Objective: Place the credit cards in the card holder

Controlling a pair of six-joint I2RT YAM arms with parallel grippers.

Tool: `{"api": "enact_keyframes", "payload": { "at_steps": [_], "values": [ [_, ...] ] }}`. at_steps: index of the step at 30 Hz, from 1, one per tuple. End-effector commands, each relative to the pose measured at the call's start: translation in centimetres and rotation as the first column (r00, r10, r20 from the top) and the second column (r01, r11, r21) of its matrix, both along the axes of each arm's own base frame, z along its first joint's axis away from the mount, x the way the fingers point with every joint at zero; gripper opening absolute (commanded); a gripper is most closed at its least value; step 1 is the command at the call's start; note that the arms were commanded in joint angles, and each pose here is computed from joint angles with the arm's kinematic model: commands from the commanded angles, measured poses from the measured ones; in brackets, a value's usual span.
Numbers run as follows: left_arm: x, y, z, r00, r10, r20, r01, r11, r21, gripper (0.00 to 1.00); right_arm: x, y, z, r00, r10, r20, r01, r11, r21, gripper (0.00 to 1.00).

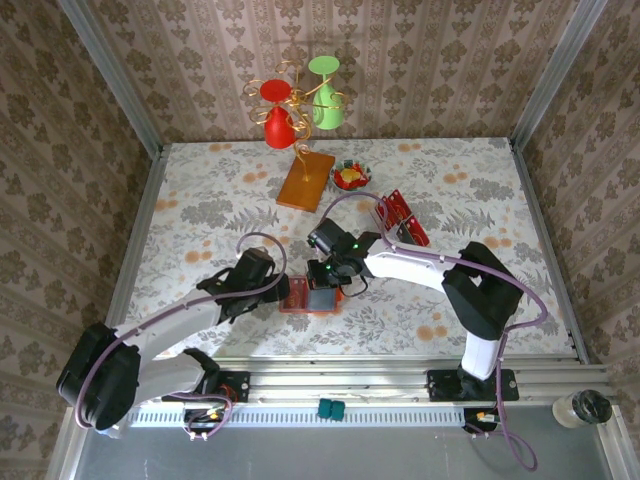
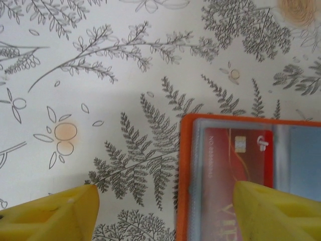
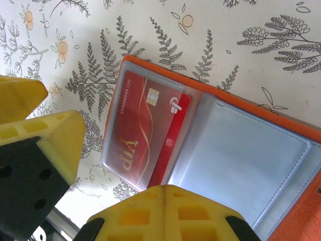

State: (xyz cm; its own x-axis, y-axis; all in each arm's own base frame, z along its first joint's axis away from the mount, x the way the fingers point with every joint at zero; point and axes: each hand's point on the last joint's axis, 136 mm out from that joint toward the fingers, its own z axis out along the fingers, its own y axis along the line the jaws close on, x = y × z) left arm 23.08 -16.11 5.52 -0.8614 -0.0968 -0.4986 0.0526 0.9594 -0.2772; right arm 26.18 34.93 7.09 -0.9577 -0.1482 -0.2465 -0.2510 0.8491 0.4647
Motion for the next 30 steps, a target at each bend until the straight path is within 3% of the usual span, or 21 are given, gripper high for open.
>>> {"api": "enact_keyframes", "payload": {
  "at_steps": [1, 11, 30],
  "values": [
    [0.4, 0.8, -0.1, 1.0, -0.008, -0.013, 0.009, 0.997, 0.073, 0.69, -0.2, 0.1, -0.3, 1.0, 0.018, -0.015, -0.018, 1.0, -0.006, 0.05],
    [0.0, 2.3, -2.1, 0.997, -0.03, -0.078, 0.046, 0.974, 0.222, 0.58, -0.6, 1.2, -2.3, 0.998, 0.039, -0.043, -0.041, 0.998, -0.055, 0.03],
    [-0.3, 1.4, -4.3, 0.989, -0.072, -0.13, 0.102, 0.967, 0.236, 0.5, -0.5, 2.2, -3.9, 0.996, 0.054, -0.068, -0.059, 0.995, -0.075, 0.02]
  ]
}}
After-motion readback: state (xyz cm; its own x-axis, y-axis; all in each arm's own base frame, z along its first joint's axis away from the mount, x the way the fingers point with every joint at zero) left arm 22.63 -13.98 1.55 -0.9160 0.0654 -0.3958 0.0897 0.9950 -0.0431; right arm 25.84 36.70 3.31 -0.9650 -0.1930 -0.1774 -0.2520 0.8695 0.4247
